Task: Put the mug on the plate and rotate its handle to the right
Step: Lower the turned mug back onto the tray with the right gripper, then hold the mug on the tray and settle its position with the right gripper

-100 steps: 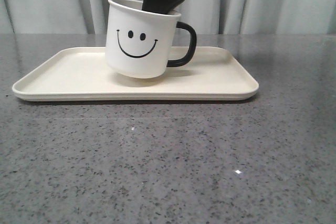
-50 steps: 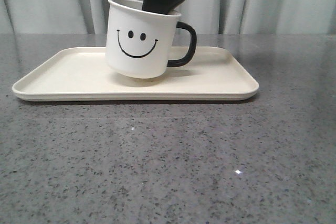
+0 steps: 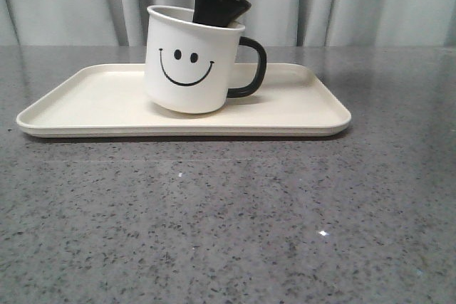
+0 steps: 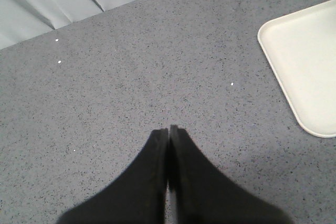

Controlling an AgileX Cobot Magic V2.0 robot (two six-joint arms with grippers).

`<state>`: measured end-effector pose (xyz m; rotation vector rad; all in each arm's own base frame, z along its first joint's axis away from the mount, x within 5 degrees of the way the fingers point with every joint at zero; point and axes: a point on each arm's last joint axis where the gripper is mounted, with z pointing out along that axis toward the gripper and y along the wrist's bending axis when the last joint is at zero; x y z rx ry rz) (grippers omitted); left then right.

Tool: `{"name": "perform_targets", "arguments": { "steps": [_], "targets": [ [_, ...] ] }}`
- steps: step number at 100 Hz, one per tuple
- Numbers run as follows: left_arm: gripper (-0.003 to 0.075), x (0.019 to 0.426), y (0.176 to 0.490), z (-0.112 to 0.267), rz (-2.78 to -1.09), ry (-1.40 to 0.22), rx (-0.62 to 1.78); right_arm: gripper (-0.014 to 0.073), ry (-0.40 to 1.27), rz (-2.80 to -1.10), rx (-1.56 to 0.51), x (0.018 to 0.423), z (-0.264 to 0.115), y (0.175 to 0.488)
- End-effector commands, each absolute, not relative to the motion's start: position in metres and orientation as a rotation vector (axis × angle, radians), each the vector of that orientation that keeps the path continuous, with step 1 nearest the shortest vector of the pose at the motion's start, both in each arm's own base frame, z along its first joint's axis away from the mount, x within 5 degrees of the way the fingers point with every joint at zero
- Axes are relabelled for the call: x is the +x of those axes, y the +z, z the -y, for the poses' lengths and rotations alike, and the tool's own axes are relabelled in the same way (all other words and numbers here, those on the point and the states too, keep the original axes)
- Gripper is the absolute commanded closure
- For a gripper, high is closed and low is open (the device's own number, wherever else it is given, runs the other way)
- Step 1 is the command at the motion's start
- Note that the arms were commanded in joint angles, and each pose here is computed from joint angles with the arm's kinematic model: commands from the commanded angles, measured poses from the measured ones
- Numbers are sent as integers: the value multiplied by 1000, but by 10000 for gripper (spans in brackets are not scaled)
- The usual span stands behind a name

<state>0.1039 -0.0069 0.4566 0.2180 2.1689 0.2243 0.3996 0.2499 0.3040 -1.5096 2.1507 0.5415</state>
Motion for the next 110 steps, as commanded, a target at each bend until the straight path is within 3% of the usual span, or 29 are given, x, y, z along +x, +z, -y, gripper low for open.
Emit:
{"name": "perform_targets", "arguments": {
  "steps": [1, 94, 110],
  "targets": [
    [740, 102, 464, 5, -2123, 221, 203, 709, 585, -2102, -1551, 381, -244, 338],
    [740, 102, 464, 5, -2123, 219, 203, 706, 577, -2108, -1551, 382, -244, 337],
    [740, 102, 464, 6, -2124, 216, 204, 614, 577, -2108, -1551, 382, -244, 337]
  ]
}}
